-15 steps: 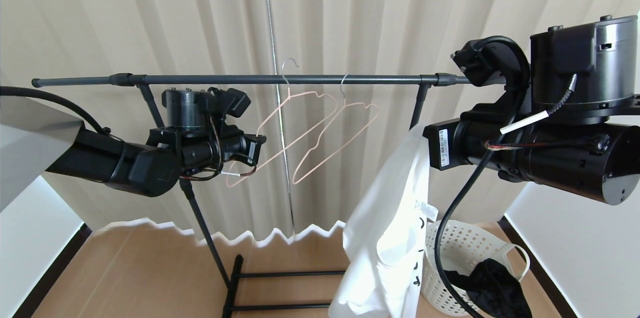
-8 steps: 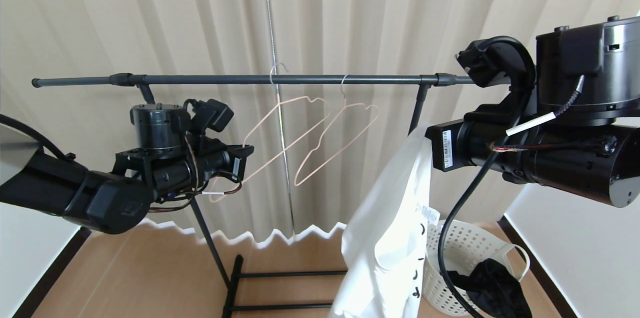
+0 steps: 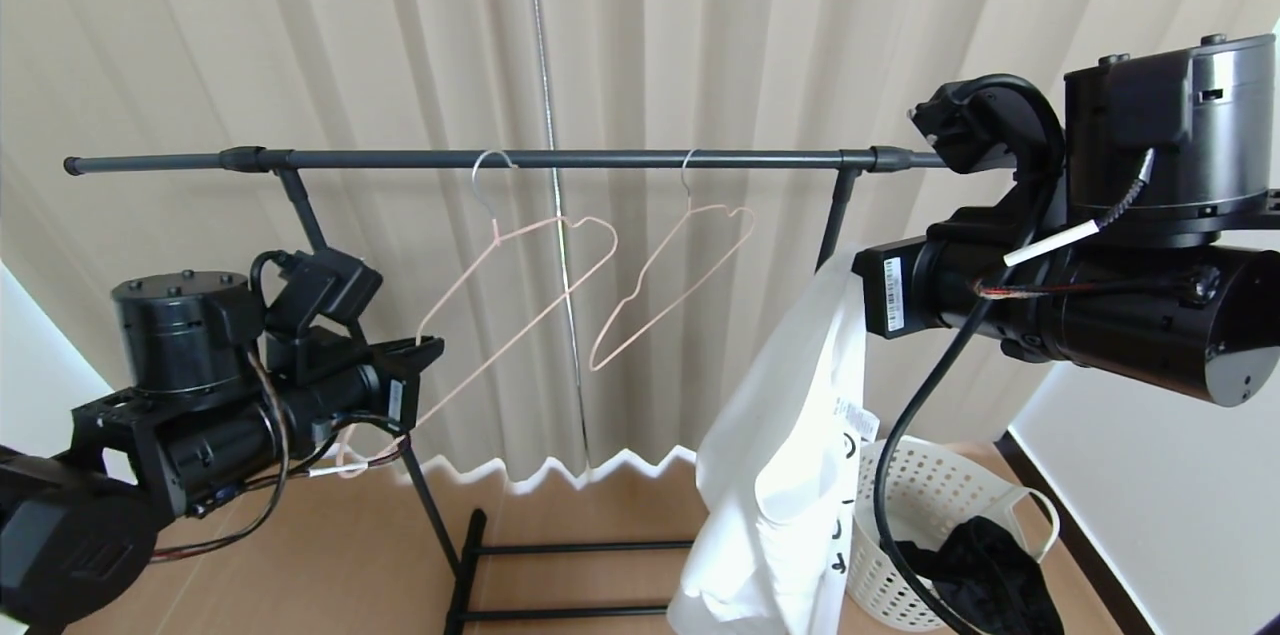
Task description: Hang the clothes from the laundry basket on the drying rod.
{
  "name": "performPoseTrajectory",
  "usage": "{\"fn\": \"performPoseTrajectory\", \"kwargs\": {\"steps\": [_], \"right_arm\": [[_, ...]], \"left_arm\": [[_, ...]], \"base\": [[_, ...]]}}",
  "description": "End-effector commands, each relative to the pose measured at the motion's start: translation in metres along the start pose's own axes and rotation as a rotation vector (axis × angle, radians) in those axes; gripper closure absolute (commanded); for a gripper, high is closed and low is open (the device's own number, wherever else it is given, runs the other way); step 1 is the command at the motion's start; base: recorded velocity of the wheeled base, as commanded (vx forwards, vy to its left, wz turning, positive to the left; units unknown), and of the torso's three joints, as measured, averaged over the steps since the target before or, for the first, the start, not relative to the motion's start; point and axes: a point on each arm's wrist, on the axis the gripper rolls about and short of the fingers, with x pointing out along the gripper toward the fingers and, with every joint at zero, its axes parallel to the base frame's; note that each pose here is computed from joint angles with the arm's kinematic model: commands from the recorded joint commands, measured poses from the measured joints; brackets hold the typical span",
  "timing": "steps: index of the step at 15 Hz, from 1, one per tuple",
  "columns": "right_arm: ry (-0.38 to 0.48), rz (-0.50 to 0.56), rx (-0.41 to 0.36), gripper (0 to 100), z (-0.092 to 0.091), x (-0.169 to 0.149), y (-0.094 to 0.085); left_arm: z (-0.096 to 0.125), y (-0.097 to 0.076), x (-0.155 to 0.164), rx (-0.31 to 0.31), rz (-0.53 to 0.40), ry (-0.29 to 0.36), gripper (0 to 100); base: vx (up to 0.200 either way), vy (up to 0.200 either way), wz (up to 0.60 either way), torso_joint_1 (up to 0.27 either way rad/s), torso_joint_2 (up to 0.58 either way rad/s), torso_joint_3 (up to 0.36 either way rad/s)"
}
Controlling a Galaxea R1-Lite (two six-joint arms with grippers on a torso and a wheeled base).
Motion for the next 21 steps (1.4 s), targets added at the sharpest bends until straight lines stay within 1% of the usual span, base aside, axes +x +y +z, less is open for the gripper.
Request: {"fn": "performPoseTrajectory", "kwargs": {"steps": [1, 4, 5, 6, 7, 8, 9, 10, 11, 12, 14, 16, 19, 21], "right_arm": [[0.008, -0.004, -0.003, 100, -0.001, 0.003, 0.0], [0.025, -0.024, -0.018, 100, -0.004, 0.01, -0.003], [0.034, -0.036, -0.019, 100, -0.005, 0.015, -0.004], [0.037, -0.047, -0.026, 100, -0.006, 0.018, -0.003], [0.039, -0.069, -0.036, 100, -0.006, 0.021, -0.003], [0.046, -0.102, -0.043, 100, -0.008, 0.027, -0.002], [0.047, -0.128, -0.044, 100, -0.008, 0.031, -0.002], [0.055, -0.181, -0.043, 100, -0.009, 0.04, -0.006], [0.058, -0.211, -0.042, 100, -0.009, 0.045, -0.008], [0.06, -0.263, -0.043, 100, -0.009, 0.053, -0.009], [0.062, -0.311, -0.048, 100, -0.01, 0.06, -0.007], [0.054, -0.32, -0.043, 100, -0.008, 0.062, -0.008], [0.047, -0.34, -0.035, 100, -0.006, 0.062, -0.012], [0.048, -0.344, -0.034, 100, -0.005, 0.063, -0.013]], "left_arm": [[-0.006, 0.003, -0.027, -0.002, 0.034, -0.033, 100], [-0.021, -0.001, -0.043, 0.006, 0.057, -0.085, 100], [-0.028, -0.006, -0.053, 0.019, 0.061, -0.138, 100], [-0.031, -0.009, -0.058, 0.024, 0.047, -0.158, 100], [-0.033, -0.01, -0.06, 0.027, 0.016, -0.162, 100], [-0.032, -0.012, -0.064, 0.03, -0.044, -0.18, 100], [-0.034, -0.014, -0.066, 0.032, -0.088, -0.181, 100], [-0.039, -0.018, -0.069, 0.035, -0.14, -0.172, 100], [-0.04, -0.021, -0.07, 0.036, -0.17, -0.168, 100], [-0.041, -0.032, -0.07, 0.046, -0.237, -0.169, 100], [-0.039, -0.045, -0.07, 0.058, -0.307, -0.174, 100], [-0.04, -0.062, -0.071, 0.073, -0.394, -0.17, 100], [-0.037, -0.075, -0.07, 0.087, -0.465, -0.179, 100], [-0.037, -0.082, -0.069, 0.095, -0.497, -0.18, 100]], "base": [[0.0, 0.0, 0.0, 0.0, 0.0, 0.0], [0.0, 0.0, 0.0, 0.0, 0.0, 0.0], [0.0, 0.0, 0.0, 0.0, 0.0, 0.0], [0.0, 0.0, 0.0, 0.0, 0.0, 0.0], [0.0, 0.0, 0.0, 0.0, 0.0, 0.0], [0.0, 0.0, 0.0, 0.0, 0.0, 0.0], [0.0, 0.0, 0.0, 0.0, 0.0, 0.0], [0.0, 0.0, 0.0, 0.0, 0.0, 0.0], [0.0, 0.0, 0.0, 0.0, 0.0, 0.0], [0.0, 0.0, 0.0, 0.0, 0.0, 0.0], [0.0, 0.0, 0.0, 0.0, 0.0, 0.0], [0.0, 0.0, 0.0, 0.0, 0.0, 0.0], [0.0, 0.0, 0.0, 0.0, 0.0, 0.0], [0.0, 0.0, 0.0, 0.0, 0.0, 0.0]]}}
